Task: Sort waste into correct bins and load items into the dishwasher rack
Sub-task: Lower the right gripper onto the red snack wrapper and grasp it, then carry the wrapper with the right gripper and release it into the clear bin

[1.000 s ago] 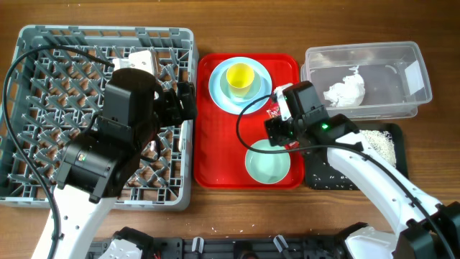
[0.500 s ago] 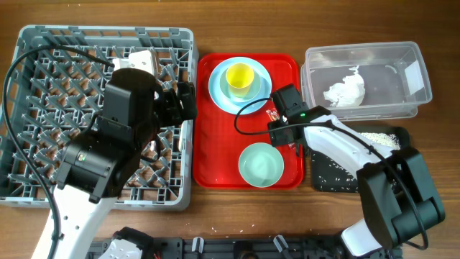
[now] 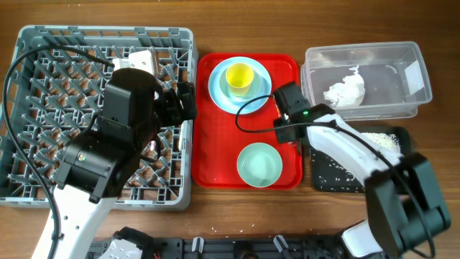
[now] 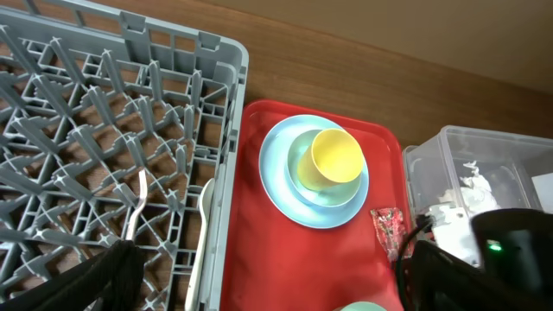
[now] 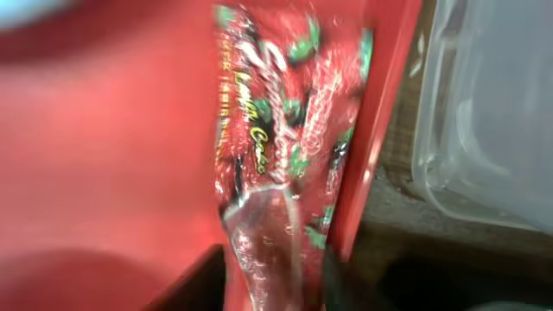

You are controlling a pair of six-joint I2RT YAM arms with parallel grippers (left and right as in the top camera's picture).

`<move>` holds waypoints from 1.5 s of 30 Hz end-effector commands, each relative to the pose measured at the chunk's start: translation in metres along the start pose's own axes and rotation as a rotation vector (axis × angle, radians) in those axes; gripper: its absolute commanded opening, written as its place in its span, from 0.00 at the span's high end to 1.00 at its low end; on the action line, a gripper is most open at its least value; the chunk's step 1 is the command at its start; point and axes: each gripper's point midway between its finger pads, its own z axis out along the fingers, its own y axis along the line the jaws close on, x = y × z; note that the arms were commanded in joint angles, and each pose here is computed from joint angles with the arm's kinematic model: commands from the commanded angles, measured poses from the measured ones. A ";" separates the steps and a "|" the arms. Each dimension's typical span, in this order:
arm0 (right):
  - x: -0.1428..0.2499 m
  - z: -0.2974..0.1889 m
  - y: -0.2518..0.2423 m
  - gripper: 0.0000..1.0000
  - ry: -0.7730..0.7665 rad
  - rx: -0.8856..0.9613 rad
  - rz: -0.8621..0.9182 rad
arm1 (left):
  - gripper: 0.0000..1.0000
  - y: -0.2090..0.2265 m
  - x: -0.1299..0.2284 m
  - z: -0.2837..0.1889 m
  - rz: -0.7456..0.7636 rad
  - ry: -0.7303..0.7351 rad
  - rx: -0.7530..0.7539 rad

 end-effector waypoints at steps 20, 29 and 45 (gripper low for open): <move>0.007 0.027 0.031 0.96 0.012 -0.139 0.151 | 0.00 -0.001 -0.003 -0.003 -0.010 -0.010 0.007; -0.108 -0.184 -0.071 0.96 -0.583 0.121 0.284 | 0.00 -0.001 -0.003 -0.003 -0.010 -0.011 0.007; -0.099 -0.151 -0.183 0.72 -0.446 0.082 0.526 | 0.00 -0.001 -0.003 -0.003 -0.010 -0.011 0.007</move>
